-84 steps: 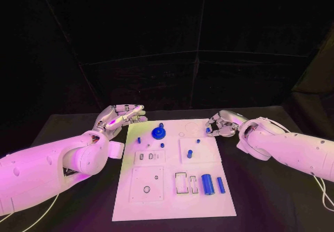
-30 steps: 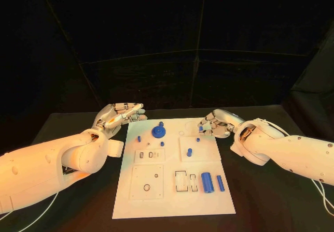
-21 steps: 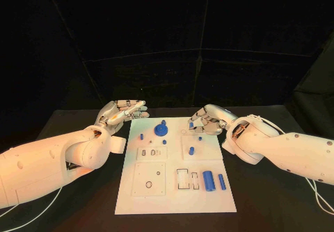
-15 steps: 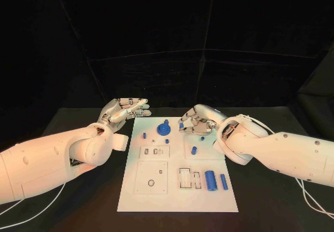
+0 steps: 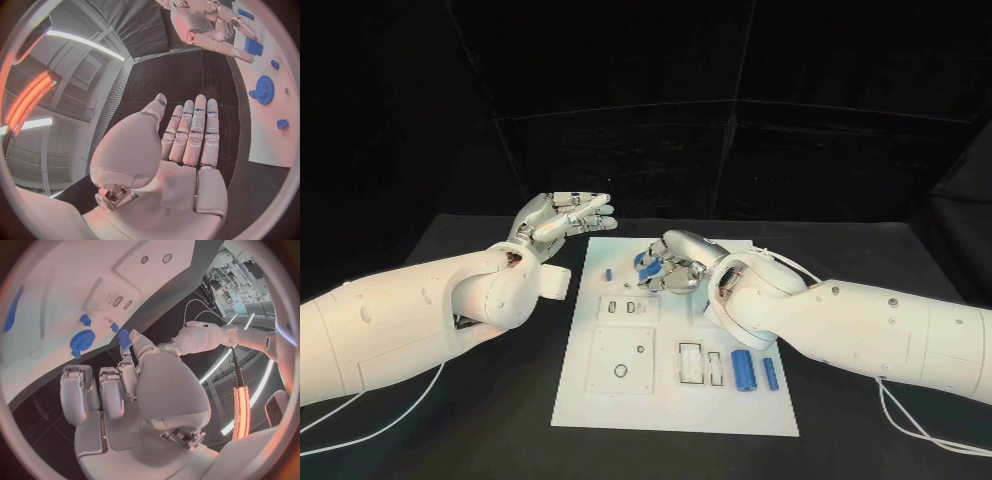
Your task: Assemble the parts on the task board
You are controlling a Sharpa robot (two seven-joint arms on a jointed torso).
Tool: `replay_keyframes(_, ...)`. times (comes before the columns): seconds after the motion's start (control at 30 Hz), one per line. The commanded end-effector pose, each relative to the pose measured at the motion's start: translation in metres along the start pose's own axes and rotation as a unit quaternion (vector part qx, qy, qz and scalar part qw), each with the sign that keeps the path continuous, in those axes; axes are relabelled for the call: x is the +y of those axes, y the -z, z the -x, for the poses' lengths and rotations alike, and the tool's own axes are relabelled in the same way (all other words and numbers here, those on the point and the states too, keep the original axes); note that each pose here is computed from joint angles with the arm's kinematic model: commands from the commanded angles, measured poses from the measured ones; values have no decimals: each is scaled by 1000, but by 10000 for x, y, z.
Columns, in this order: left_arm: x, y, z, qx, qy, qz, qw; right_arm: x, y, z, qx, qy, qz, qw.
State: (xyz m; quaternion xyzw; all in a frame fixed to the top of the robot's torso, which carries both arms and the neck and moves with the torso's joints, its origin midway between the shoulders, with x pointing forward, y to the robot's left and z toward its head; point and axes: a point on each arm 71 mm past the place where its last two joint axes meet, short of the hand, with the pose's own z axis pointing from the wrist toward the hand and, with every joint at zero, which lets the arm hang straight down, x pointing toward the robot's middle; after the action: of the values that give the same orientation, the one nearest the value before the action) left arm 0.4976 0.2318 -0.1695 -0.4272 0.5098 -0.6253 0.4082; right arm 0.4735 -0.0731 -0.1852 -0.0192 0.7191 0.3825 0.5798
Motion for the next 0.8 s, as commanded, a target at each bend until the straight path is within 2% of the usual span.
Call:
replay_keyframes(0.03,-21,-8,-11,5,5,-5,1000,-6,-6,-105,19,16,-8,1000)
replay_keyframes(0.3,-27,-12,-12,5,5,-6,1000,17,-27,-297,40,21,-11,999)
replay_keyframes(0.8,-24,-19,-11,6,6,-5,1000,20,-73,-382,50,31,-15,998)
